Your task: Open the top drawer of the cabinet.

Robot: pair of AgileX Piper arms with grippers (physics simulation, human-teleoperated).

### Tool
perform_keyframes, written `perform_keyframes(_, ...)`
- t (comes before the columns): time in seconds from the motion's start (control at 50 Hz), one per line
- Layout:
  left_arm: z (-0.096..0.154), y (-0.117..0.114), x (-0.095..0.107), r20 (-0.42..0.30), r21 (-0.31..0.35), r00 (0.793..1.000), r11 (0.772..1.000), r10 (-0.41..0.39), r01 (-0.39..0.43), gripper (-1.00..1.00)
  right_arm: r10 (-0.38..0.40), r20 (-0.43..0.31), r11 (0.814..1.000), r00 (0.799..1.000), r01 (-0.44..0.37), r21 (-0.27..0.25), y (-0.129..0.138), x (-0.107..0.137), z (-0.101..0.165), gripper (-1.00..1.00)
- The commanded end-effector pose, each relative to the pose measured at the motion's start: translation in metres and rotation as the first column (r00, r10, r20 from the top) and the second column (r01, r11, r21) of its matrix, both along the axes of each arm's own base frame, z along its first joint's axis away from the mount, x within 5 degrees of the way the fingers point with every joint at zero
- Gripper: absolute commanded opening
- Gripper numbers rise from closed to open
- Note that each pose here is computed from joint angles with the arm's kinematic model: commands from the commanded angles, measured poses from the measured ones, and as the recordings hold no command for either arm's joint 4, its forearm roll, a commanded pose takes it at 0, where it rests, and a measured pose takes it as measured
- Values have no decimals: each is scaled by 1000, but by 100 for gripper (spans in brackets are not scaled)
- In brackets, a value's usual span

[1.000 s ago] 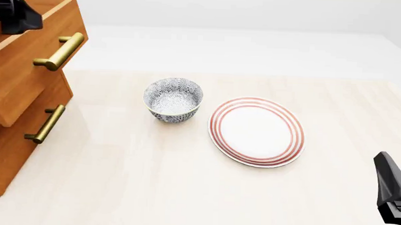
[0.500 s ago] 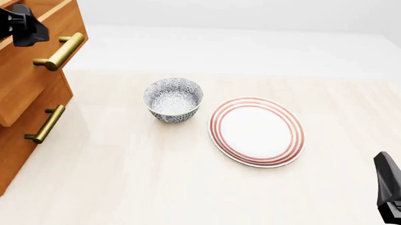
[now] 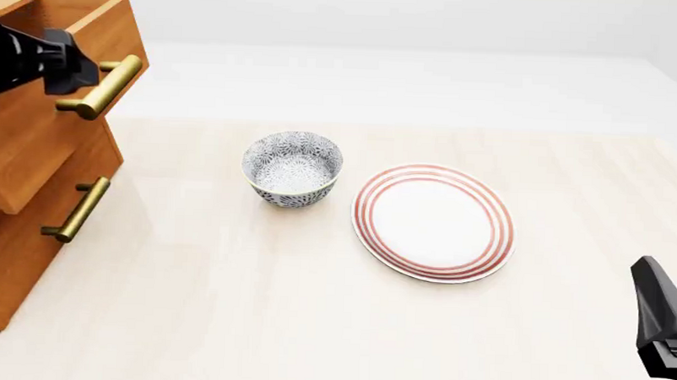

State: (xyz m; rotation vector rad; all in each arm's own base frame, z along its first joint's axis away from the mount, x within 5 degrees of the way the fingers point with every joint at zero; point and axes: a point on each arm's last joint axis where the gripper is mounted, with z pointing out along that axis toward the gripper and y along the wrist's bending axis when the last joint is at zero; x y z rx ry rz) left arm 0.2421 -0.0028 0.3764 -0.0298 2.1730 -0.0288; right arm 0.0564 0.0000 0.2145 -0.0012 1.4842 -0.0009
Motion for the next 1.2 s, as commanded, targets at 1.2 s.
perform_keyframes(1.2, -3, -44, -9, -29, 27, 979, 978, -204, 205, 100, 0, 0, 1000, 1000, 0, 0, 0, 0, 0, 100)
